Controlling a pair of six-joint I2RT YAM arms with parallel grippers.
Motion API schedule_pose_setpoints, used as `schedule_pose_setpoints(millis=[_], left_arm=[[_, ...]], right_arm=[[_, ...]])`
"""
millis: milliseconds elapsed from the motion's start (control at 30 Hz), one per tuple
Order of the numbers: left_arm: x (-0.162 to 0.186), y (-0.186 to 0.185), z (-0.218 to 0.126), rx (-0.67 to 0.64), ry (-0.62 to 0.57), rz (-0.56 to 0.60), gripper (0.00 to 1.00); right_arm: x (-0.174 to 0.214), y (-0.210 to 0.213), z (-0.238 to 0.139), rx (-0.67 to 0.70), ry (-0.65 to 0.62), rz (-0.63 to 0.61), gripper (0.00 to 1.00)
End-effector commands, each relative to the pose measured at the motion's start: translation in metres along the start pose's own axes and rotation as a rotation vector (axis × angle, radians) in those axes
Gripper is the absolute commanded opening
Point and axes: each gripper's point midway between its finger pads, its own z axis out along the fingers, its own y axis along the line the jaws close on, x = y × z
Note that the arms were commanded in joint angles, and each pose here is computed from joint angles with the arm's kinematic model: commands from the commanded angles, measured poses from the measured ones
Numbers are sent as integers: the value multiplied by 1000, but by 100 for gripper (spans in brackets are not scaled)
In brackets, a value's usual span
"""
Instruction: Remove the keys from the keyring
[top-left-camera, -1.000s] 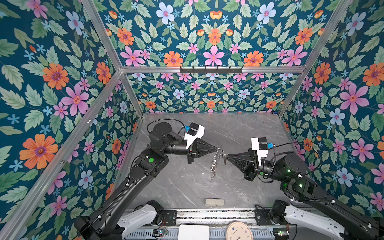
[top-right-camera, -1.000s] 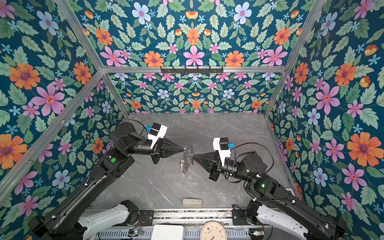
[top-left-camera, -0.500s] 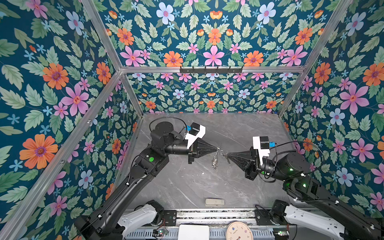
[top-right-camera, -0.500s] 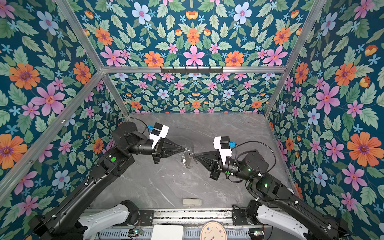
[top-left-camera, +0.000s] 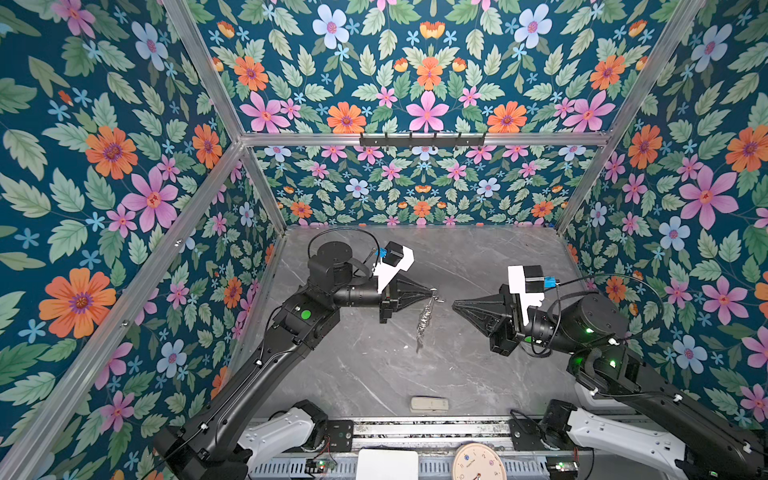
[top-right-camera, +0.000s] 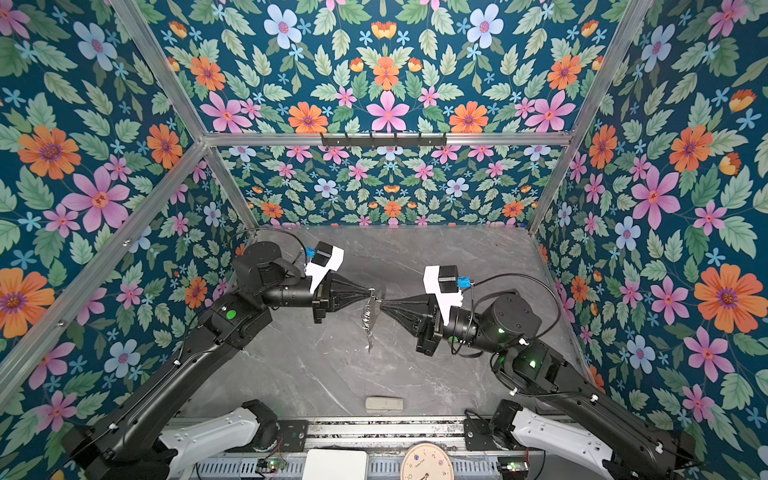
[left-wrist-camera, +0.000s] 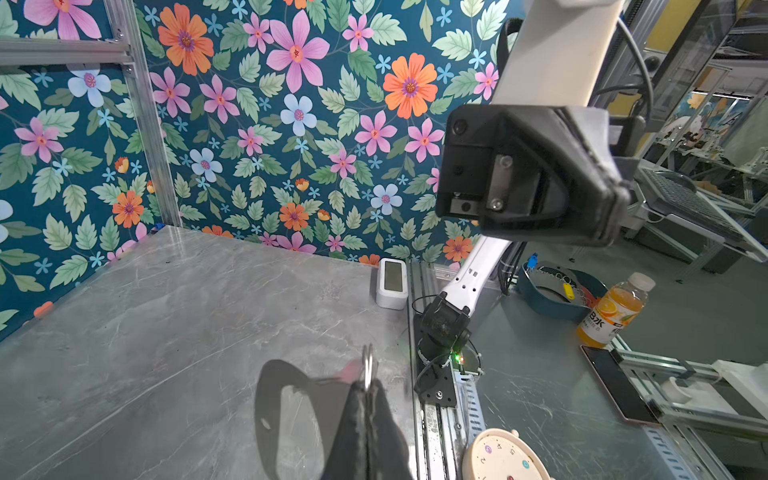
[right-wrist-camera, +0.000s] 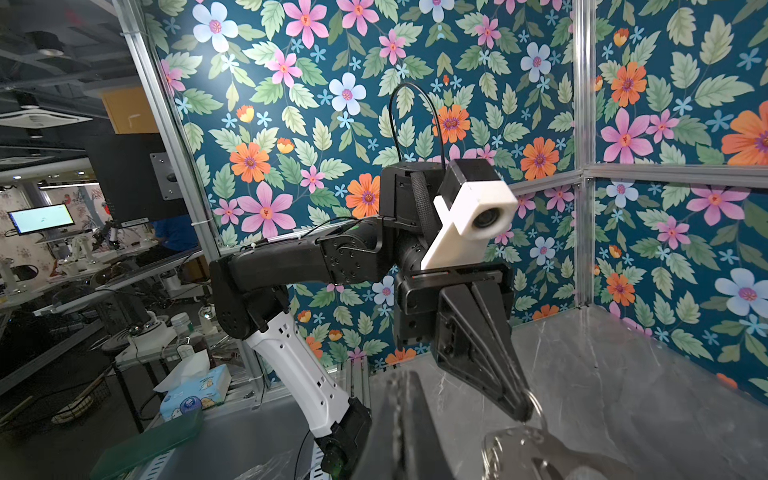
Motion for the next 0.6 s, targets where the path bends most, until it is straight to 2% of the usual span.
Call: schedule_pose_setpoints(millis=[0, 133, 167, 233, 333, 567], left_arm=[[-6, -2, -3, -6, -19, 34, 0], [-7, -3, -3, -5, -16, 31, 0], [-7, -4, -3, -1, -17, 32, 0], [-9, -9, -4, 21, -19, 37, 0], [-10, -14, -5, 44, -16, 41, 0], [-9, -32, -7, 146, -9, 51, 0]], right_arm=[[-2, 2, 1, -12, 0, -17, 0], [9, -6, 0, 33, 44, -13, 0], [11, -8, 0, 45, 47, -11, 3], [19, -12, -2, 63, 74, -19, 17], [35, -18, -3, 79, 123, -30, 30], [52, -33, -14, 49, 124, 34, 35]])
